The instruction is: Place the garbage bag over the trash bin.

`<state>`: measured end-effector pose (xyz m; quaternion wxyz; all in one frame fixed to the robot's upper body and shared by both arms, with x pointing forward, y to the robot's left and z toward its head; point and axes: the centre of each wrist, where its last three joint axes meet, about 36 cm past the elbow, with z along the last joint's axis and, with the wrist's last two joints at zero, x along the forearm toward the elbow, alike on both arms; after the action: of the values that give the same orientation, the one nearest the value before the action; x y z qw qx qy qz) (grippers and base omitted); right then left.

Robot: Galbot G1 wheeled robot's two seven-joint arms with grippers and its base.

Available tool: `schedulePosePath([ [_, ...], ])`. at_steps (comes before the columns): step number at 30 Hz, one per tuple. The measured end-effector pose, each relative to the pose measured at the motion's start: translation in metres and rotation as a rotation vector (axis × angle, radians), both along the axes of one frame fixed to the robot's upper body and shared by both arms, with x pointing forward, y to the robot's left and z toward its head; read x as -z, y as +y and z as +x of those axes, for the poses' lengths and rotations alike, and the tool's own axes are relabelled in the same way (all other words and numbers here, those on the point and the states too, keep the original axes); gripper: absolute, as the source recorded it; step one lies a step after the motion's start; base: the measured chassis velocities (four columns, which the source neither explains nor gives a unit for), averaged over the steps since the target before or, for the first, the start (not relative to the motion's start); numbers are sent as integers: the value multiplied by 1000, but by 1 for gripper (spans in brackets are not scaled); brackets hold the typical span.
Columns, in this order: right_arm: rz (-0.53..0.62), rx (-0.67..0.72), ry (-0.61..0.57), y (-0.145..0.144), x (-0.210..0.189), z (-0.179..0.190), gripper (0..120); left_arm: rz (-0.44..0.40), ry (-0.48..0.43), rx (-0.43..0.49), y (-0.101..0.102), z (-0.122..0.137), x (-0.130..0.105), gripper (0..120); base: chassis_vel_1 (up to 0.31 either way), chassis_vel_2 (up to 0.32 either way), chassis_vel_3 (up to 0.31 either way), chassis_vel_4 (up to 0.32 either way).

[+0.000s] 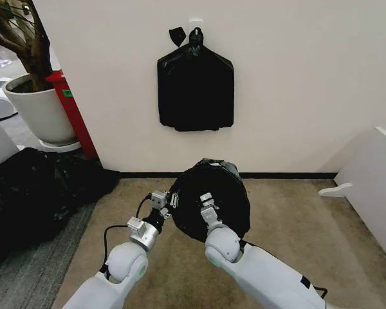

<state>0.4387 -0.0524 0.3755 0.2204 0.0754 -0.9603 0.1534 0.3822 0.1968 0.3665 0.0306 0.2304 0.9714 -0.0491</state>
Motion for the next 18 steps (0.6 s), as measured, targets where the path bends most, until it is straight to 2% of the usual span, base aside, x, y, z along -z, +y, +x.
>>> schedulePosePath([
  [4, -28, 69, 34, -5, -5, 16, 0, -5, 5, 5, -4, -2, 0, 1, 0, 0, 0, 0],
  [10, -125, 79, 23, -15, -3, 9, 0, -12, 1, 6, -4, -5, -3, 1, 0, 0, 0, 0],
  [18, -53, -19, -88, -3, -6, -6, 0, -18, 7, 9, -6, -6, -1, 1, 0, 0, 0, 0],
])
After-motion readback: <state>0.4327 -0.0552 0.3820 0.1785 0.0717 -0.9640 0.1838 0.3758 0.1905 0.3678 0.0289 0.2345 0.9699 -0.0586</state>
